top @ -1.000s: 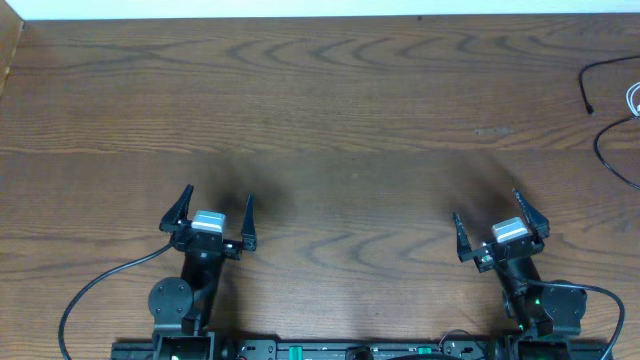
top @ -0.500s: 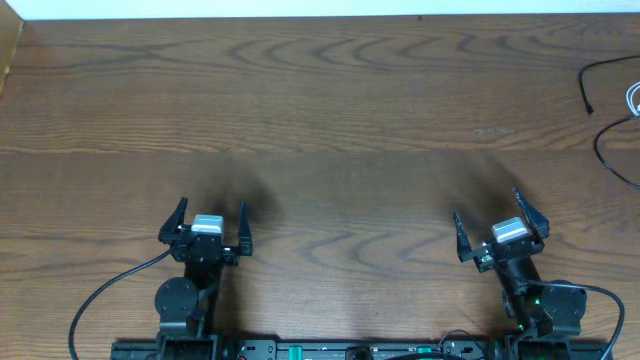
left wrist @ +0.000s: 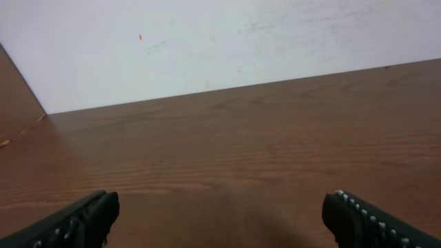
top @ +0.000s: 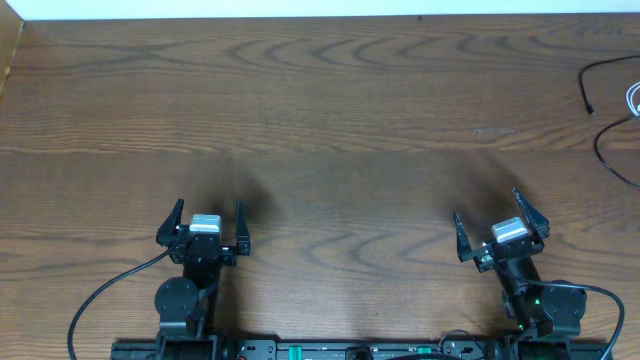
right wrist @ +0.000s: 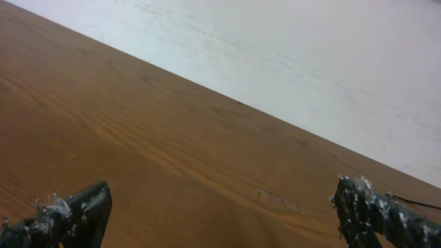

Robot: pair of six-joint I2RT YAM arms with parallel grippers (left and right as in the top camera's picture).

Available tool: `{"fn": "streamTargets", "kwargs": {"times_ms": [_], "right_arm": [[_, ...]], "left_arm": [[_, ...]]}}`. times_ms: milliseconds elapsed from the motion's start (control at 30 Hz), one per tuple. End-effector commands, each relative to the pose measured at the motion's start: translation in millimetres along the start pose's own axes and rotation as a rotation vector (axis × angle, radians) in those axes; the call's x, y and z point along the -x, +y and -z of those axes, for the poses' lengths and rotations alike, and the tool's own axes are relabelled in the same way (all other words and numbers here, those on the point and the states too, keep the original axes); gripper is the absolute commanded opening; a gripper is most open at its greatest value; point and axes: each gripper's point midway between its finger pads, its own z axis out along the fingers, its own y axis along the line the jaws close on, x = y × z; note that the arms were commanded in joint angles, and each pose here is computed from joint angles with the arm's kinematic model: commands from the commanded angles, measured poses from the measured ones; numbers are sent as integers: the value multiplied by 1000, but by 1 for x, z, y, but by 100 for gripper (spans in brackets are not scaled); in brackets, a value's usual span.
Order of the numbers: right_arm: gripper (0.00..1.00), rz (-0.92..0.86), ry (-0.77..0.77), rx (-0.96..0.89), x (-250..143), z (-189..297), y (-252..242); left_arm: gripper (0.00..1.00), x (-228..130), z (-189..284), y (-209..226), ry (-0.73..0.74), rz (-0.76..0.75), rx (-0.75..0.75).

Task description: Untangle cables

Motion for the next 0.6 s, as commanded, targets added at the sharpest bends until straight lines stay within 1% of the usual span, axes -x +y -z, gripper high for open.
{"fn": "streamTargets", "kwargs": {"times_ms": [0, 567], "right_arm": [[99, -7, -4, 10, 0, 0, 2], [99, -7, -4, 10, 0, 0, 2]], "left_arm": [[99, -15, 0, 0, 49, -5, 3], [99, -15, 0, 0, 49, -5, 3]]}}
